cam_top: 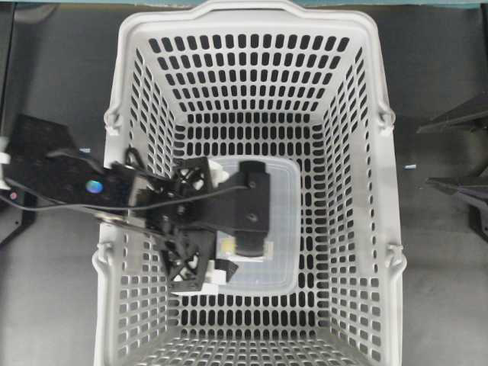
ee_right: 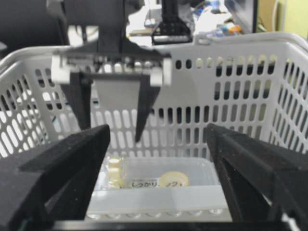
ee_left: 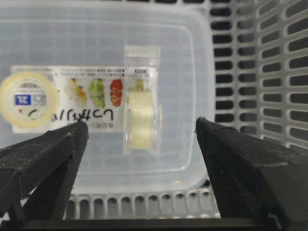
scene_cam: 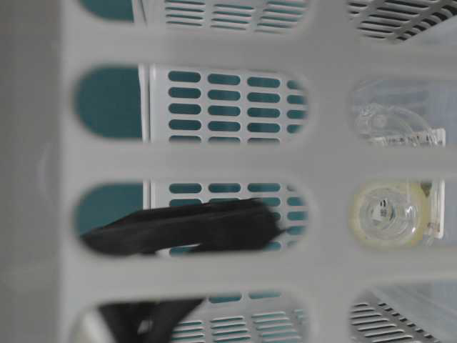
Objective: Pick up the tape dispenser from the shopping basket with the left arm.
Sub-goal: 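Lower the open left gripper into the basket over the clear tape dispenser, then close the left gripper around the tape dispenser's tape roll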
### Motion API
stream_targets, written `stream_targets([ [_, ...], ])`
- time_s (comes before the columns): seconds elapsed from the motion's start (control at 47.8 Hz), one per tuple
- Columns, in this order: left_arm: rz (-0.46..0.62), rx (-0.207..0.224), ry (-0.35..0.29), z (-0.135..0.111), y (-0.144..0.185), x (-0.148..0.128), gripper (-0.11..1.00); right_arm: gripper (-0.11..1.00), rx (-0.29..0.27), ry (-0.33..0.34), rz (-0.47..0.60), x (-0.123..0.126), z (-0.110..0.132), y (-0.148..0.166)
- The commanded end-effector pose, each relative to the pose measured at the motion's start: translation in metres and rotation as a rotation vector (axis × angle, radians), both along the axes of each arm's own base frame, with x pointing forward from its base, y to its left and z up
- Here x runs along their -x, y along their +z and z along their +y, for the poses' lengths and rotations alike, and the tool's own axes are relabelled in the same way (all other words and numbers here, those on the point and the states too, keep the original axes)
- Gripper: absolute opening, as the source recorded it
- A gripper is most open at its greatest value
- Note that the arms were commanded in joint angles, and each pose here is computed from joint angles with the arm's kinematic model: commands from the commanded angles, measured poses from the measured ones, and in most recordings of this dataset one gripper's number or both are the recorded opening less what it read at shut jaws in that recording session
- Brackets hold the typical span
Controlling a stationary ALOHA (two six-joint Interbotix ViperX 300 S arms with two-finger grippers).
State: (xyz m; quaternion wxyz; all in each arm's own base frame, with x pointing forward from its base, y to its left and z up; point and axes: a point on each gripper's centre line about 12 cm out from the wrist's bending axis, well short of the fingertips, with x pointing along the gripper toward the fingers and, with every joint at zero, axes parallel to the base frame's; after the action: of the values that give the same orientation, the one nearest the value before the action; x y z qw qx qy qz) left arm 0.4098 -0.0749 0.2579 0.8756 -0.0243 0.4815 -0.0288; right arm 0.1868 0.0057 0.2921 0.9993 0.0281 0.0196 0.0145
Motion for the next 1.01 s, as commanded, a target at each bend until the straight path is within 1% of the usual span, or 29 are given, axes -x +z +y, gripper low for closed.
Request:
stream_targets([
  [0.0, -0.005, -0.004, -0.007, -0.002, -0.001, -0.007, 0.88, 0.77, -0.002, 0.001, -0.012, -0.001, 0.000, 0.004],
  [0.293, 0.100, -0.023, -0.017, -0.010, -0.047, -0.013, 0.87, 0.76, -0.003, 0.003, -0.008, -0.001, 0.001, 0.002],
  [0.398, 0.106, -0.029, -0.025, -0.011, -0.051, -0.015, 0.85, 0.76, -0.003, 0.003, 0.000, -0.001, 0.001, 0.000],
  [0.44, 0.103, -0.028, -0.025, -0.011, -0.049, -0.015, 0.82, 0.76, -0.003, 0.003, 0.002, -0.001, 0.001, -0.001],
  [0.482, 0.104, -0.027, -0.025, -0.011, -0.049, -0.015, 0.77, 0.76, -0.003, 0.003, 0.003, -0.001, 0.001, -0.001],
  [0.524, 0.103, -0.026, -0.025, -0.011, -0.047, -0.015, 0.68, 0.76, -0.003, 0.001, 0.005, -0.001, 0.000, -0.002],
  [0.545, 0.101, -0.026, -0.025, -0.011, -0.046, -0.014, 0.61, 0.76, -0.003, 0.001, 0.009, -0.001, 0.000, -0.004],
  [0.628, 0.089, -0.025, -0.026, -0.011, -0.037, -0.013, 0.36, 0.76, -0.003, 0.001, 0.008, -0.001, 0.000, -0.004],
  [0.649, 0.086, -0.023, -0.024, -0.011, -0.034, -0.013, 0.31, 0.76, -0.003, 0.001, 0.006, 0.000, 0.000, -0.003],
  [0.67, 0.083, -0.024, -0.024, -0.011, -0.031, -0.013, 0.28, 0.76, -0.006, 0.001, 0.009, -0.001, 0.000, -0.004],
  [0.817, 0.041, -0.017, -0.018, -0.009, 0.006, -0.015, 0.30, 0.76, -0.006, 0.001, 0.009, -0.001, 0.000, -0.004],
  [0.88, 0.026, -0.013, -0.014, -0.009, 0.028, -0.016, 0.30, 0.76, -0.006, 0.003, 0.006, 0.000, 0.001, -0.003],
  [0.984, 0.004, -0.009, -0.006, -0.007, 0.075, -0.015, 0.30, 0.76, -0.006, 0.001, 0.006, 0.000, 0.000, -0.003],
])
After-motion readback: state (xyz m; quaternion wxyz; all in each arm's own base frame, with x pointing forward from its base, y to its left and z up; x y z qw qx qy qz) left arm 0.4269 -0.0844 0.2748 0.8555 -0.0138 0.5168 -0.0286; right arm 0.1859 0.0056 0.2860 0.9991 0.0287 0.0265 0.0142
